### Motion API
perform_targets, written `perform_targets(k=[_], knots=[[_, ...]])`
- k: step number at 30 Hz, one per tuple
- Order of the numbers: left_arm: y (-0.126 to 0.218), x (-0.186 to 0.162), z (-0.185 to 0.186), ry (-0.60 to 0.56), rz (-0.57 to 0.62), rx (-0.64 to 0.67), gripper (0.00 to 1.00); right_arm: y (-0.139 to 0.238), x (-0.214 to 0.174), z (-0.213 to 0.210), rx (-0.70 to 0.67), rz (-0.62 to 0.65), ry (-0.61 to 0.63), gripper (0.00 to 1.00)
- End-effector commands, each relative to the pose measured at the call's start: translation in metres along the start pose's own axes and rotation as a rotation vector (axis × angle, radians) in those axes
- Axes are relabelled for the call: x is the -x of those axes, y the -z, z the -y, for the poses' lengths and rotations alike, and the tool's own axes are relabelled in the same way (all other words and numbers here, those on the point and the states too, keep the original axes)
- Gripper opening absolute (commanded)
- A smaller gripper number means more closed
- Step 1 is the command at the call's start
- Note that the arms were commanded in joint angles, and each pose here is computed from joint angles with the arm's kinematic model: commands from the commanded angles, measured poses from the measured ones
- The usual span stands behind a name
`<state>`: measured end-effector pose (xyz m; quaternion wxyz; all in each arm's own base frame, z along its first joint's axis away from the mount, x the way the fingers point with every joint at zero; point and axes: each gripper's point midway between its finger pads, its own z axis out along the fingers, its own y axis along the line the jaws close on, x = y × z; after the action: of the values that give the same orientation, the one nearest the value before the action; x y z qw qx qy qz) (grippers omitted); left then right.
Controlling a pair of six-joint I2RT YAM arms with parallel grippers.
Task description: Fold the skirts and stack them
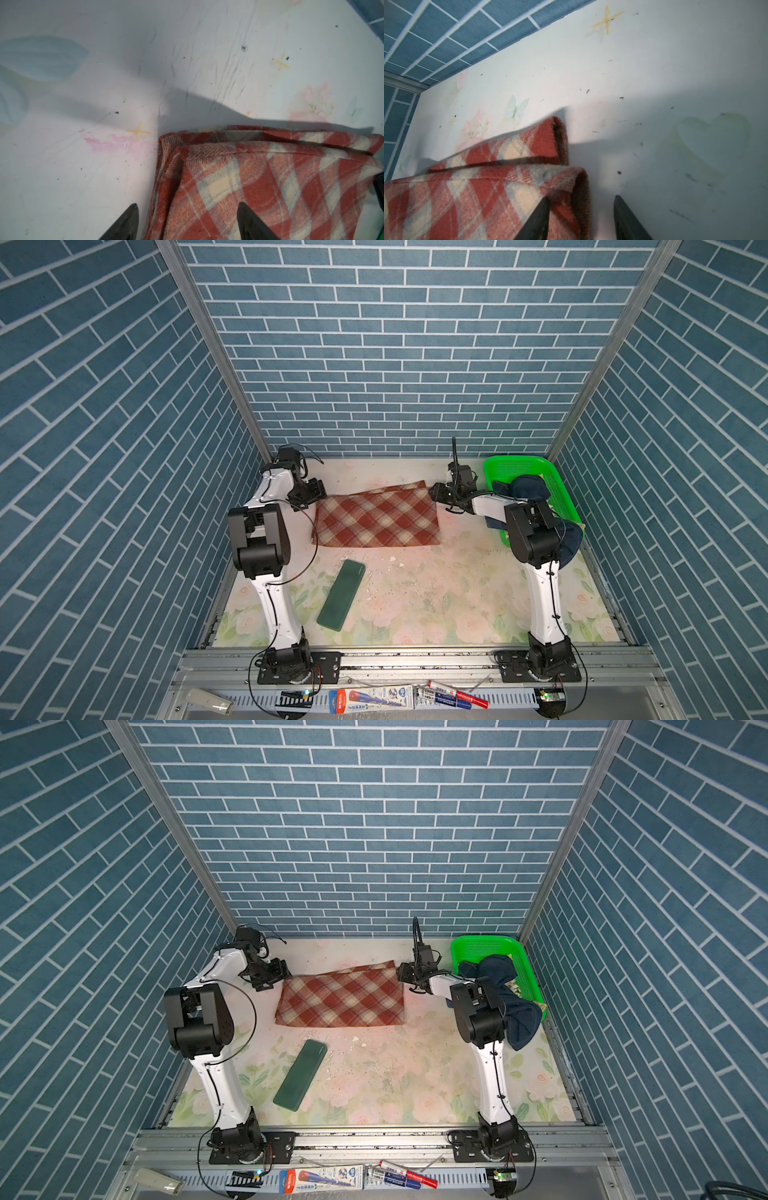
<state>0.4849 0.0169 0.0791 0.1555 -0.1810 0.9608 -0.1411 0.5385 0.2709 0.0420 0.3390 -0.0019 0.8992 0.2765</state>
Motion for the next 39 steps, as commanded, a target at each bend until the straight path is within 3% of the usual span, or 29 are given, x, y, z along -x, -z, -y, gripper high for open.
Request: perform_targets(k=[1, 4, 8, 10, 13, 26, 39], knots=[[-0.009, 0.006, 0.009, -0.024, 0.005, -0.047, 0.73, -0.007, 0.016, -0.014, 0.053, 0.044, -0.02, 0.43], [-0.019, 0.008, 0.013, -0.028, 0.008, -0.065, 0.67, -0.011, 0.018, -0.019, 0.086, 0.051, -0.019, 0.36], [-0.026, 0.009, 0.018, -0.021, 0.008, -0.091, 0.26, -0.012, 0.025, -0.029, 0.116, 0.085, -0.006, 0.14], [-0.024, 0.011, 0.02, -0.016, 0.02, -0.098, 0.13, -0.011, 0.029, -0.035, 0.128, 0.096, 0.004, 0.01], [-0.018, 0.013, 0.022, -0.019, 0.039, -0.102, 0.0, -0.008, 0.037, -0.043, 0.134, 0.117, 0.019, 0.0], [0.015, 0.013, 0.024, -0.018, 0.113, -0.088, 0.0, 0.032, 0.062, -0.072, 0.149, 0.203, 0.096, 0.0], [0.016, 0.004, 0.004, 0.017, 0.117, -0.013, 0.0, 0.013, 0.069, -0.089, 0.169, 0.209, 0.108, 0.0]])
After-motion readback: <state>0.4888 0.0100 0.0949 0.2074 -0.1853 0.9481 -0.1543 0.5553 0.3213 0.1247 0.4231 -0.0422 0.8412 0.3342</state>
